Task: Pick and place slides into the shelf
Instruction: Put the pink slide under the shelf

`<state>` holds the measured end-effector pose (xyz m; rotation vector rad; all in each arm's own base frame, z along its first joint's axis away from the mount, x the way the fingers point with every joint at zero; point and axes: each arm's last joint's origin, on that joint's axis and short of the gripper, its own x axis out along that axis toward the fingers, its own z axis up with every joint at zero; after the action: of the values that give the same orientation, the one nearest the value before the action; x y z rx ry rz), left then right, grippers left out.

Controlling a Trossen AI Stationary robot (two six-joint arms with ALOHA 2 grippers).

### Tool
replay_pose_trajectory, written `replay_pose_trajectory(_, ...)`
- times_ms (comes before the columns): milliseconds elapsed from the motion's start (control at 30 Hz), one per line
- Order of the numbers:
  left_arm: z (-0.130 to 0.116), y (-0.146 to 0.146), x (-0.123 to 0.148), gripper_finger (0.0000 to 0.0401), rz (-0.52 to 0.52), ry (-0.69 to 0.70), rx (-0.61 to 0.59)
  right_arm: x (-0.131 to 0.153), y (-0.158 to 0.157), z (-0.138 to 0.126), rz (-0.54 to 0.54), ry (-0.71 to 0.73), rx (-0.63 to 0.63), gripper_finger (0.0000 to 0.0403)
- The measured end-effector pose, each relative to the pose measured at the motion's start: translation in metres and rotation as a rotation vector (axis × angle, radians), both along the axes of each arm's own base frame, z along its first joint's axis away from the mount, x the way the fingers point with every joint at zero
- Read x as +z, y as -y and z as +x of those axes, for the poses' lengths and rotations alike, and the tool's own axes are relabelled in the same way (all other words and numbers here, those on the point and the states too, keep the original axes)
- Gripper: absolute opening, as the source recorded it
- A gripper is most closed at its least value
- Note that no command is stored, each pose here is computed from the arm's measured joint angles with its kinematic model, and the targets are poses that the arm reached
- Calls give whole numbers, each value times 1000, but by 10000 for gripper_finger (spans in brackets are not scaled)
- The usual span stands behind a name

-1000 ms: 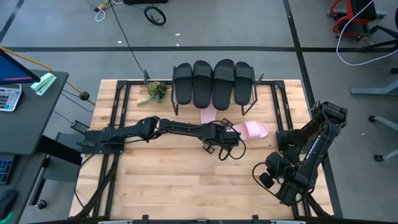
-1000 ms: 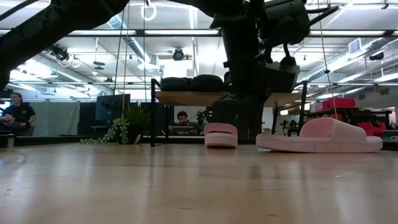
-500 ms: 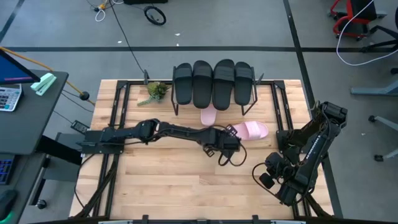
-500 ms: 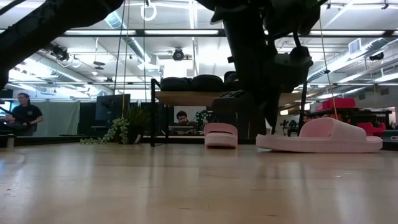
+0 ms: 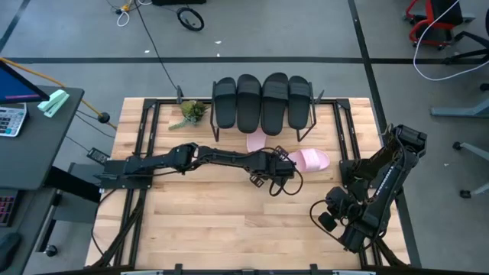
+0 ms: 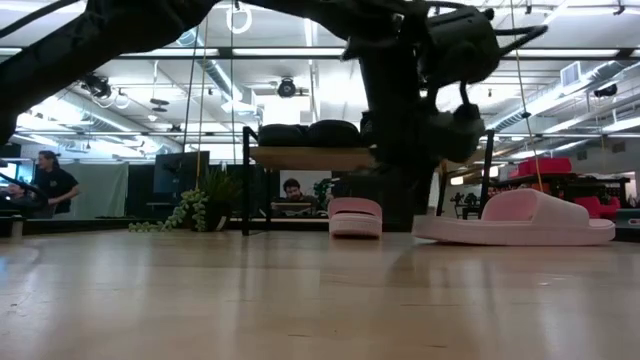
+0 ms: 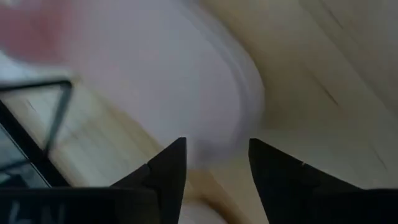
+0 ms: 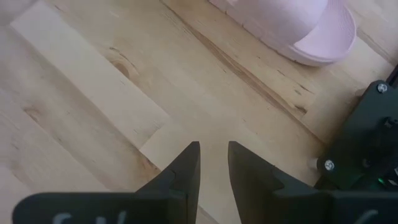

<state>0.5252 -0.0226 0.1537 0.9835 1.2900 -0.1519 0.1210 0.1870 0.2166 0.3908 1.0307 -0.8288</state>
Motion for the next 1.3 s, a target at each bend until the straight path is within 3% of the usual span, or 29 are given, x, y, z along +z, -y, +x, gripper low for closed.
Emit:
replay_pose_trajectory(167,7,3,-17,172,20,9,-45,0,0,1,-8,14,2,88)
replay_pose_trajectory(400,10,3,-17,161,25,39,-23,0,0,1,-9,15,2,88)
replay_pose_trajectory(633,8,14,-18,38,-6,74,52,0,1,1,-9,15,2,88)
replay_pose_trajectory(800,-4,45,-7,36,-41,105,166,0,0,1,-10,15,4,88)
replay_pose_trajectory(1033,-30,108,36,36,-128,191,226,0,1,1,-20,2,30,88)
replay_pose_trajectory(1200,-56,141,53,36,-183,216,384,0,1,1,-21,2,30,88)
replay_pose_trajectory(1300,-79,155,54,36,-160,169,539,0,1,1,-17,6,25,88)
